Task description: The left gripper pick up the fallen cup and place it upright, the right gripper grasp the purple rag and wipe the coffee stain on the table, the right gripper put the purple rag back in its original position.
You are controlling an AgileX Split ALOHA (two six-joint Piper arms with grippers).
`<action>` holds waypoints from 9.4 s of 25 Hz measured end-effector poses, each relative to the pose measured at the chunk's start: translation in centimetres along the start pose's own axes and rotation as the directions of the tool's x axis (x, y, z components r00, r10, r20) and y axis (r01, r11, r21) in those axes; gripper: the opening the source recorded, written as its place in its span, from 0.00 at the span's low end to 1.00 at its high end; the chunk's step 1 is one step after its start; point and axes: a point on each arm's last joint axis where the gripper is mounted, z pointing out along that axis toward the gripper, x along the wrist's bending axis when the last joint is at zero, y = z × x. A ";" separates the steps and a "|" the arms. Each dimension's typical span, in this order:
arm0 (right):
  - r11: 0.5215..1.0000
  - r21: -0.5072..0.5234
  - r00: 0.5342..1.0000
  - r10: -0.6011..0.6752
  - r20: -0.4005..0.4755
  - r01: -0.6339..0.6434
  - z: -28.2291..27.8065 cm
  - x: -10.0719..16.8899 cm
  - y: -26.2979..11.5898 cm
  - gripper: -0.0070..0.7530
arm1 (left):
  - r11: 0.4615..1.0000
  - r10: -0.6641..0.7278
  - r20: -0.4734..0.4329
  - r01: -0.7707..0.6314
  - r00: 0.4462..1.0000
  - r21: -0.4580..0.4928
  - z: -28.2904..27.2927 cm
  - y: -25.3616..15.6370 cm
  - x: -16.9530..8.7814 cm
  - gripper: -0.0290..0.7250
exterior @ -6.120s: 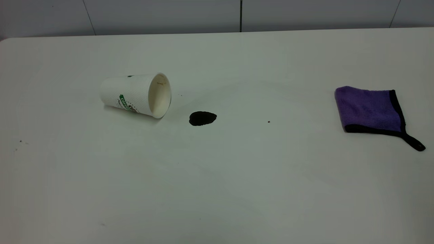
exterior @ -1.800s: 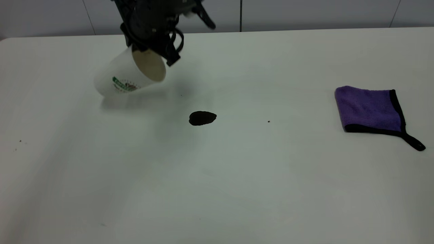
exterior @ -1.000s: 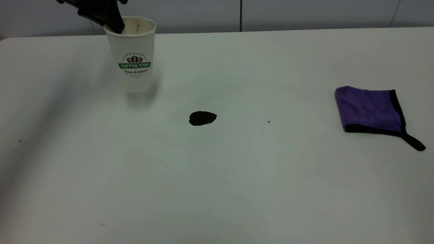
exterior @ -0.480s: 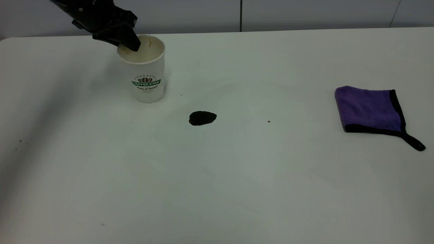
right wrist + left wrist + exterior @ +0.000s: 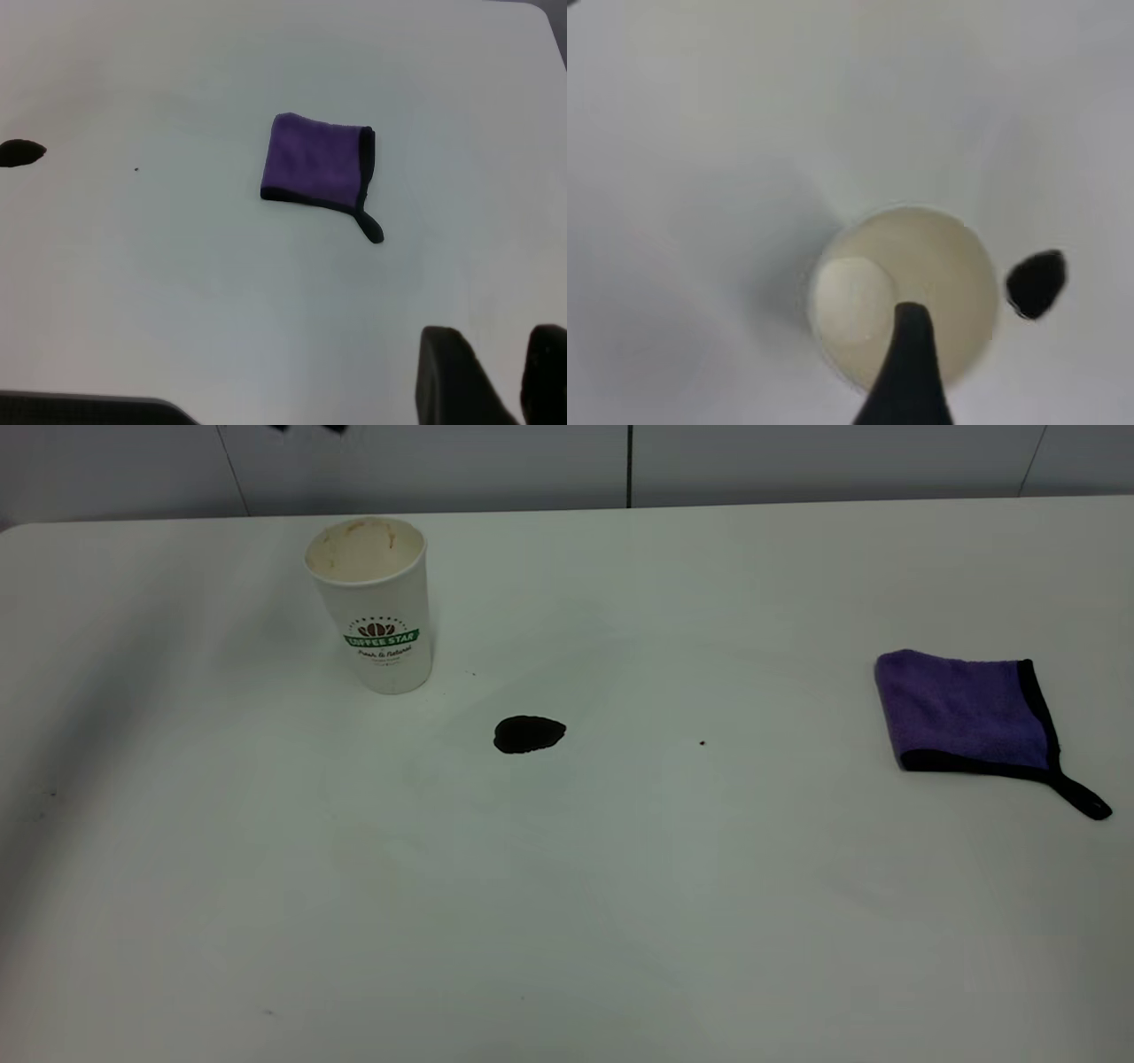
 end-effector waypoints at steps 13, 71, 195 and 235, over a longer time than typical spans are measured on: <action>1.000 0.000 1.000 0.000 0.000 0.000 0.0 0.0 0.0 0.32 | 0.986 -0.163 -0.080 0.160 0.983 -0.046 -20.0 -0.5 -7.7 0.62; 1.000 0.000 1.000 0.000 0.000 0.000 0.0 0.0 0.0 0.32 | 0.863 -0.463 -0.513 0.236 0.723 -0.446 -23.0 -34.7 -25.5 0.38; 0.828 0.543 0.841 0.190 -0.507 0.140 54.6 29.9 -0.5 0.09 | 0.861 -0.466 -0.512 0.236 0.722 -0.451 -23.0 -34.6 -25.5 0.38; 0.793 0.595 0.990 -0.069 -0.126 0.131 40.4 1.4 25.9 0.96 | 0.862 -0.463 -0.514 0.234 0.722 -0.449 -23.0 -34.6 -25.5 0.38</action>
